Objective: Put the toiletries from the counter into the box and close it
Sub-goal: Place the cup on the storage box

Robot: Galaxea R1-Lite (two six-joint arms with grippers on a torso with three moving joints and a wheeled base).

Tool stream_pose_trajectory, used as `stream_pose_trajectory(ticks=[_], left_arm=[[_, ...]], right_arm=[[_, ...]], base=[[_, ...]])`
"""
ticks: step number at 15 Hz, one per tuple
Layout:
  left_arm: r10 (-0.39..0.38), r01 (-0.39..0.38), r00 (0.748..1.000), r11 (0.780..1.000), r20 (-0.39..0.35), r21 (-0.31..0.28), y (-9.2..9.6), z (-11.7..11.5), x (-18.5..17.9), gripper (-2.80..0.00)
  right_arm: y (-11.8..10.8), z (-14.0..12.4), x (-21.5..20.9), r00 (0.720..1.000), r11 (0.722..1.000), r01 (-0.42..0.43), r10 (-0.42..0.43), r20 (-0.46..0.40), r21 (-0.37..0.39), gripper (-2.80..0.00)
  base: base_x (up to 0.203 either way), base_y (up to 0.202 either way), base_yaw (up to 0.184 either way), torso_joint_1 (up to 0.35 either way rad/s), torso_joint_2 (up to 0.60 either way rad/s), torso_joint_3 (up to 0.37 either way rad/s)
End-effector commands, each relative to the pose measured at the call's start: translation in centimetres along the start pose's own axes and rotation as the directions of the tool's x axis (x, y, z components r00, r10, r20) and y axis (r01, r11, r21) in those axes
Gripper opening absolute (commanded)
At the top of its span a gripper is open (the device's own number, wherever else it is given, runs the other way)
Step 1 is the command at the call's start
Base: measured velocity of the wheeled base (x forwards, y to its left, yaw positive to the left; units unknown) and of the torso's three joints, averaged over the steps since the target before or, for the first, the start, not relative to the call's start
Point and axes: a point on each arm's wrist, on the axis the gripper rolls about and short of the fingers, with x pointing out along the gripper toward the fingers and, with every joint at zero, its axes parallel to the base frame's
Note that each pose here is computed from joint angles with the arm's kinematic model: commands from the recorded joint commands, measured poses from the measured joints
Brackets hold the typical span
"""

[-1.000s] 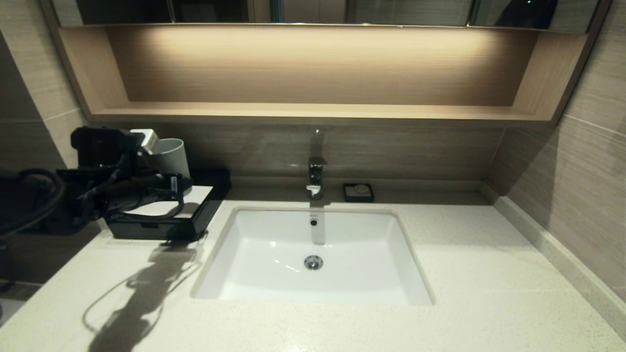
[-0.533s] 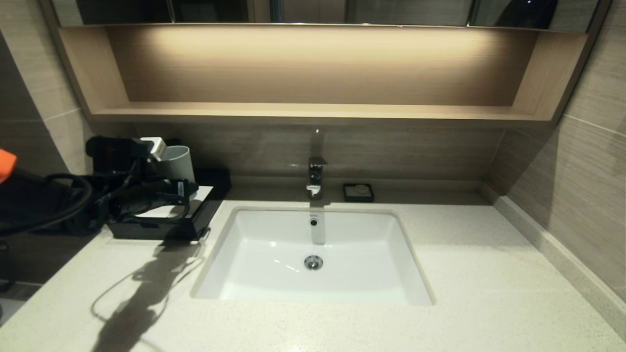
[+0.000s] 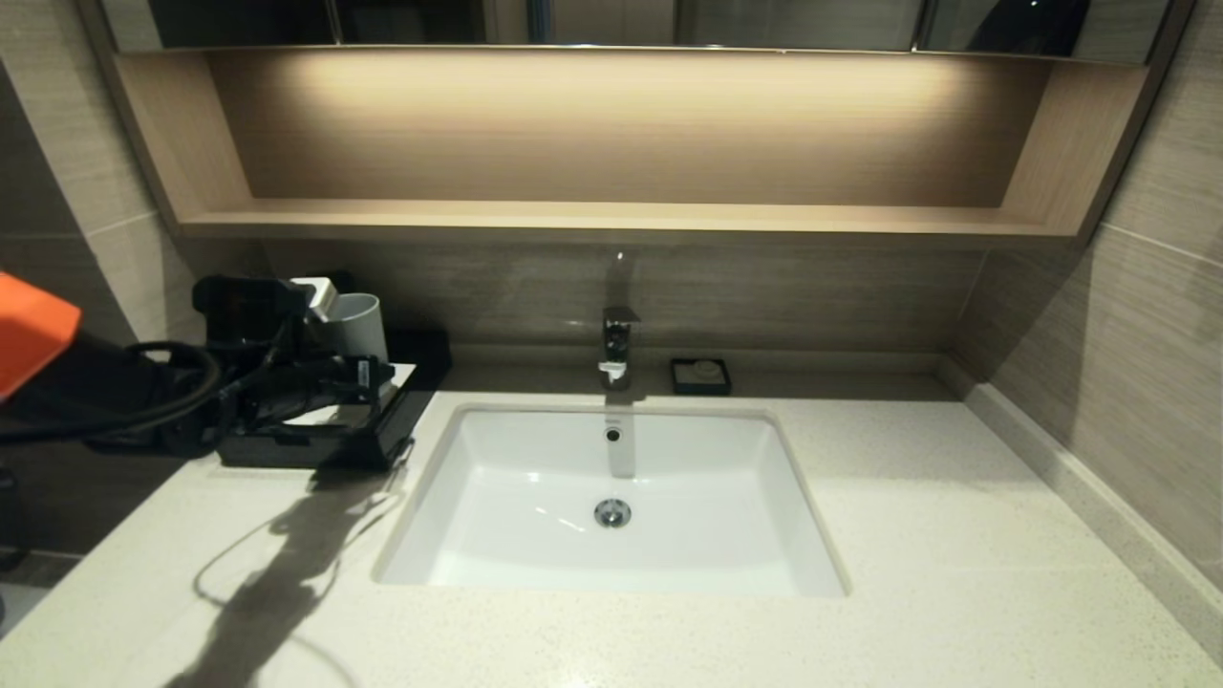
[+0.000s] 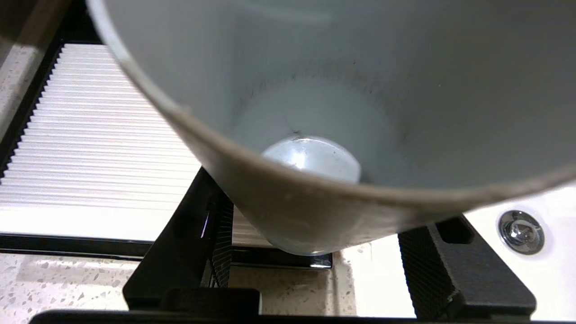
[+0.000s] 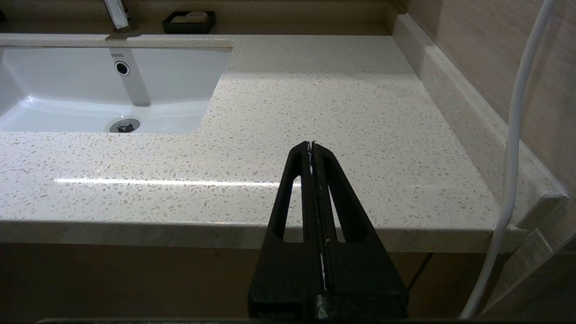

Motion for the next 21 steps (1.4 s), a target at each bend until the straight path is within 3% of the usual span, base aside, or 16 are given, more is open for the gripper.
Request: stream_pose_trajectory(ticks=[1, 21], left_arm=[[0.002, -0.002, 1.0, 1.0, -0.013, -0.001, 0.1, -0.7, 0.9, -2.8], [0.007, -0.007, 1.0, 1.0, -0.001, -0.004, 0.3, -0.5, 3.7, -2.8]], right_arm=[[0.0, 0.0, 0.0, 1.0, 1.0, 0.0, 0.0, 0.0, 0.0, -2.8], [0.0, 0.0, 0.0, 1.0, 1.0, 0.0, 0.0, 0.0, 0.0, -2.8]], base=[[0.0, 0.0, 0.0, 0.0, 0.0, 0.0], [0.0, 0.0, 0.0, 0.0, 0.0, 0.0]])
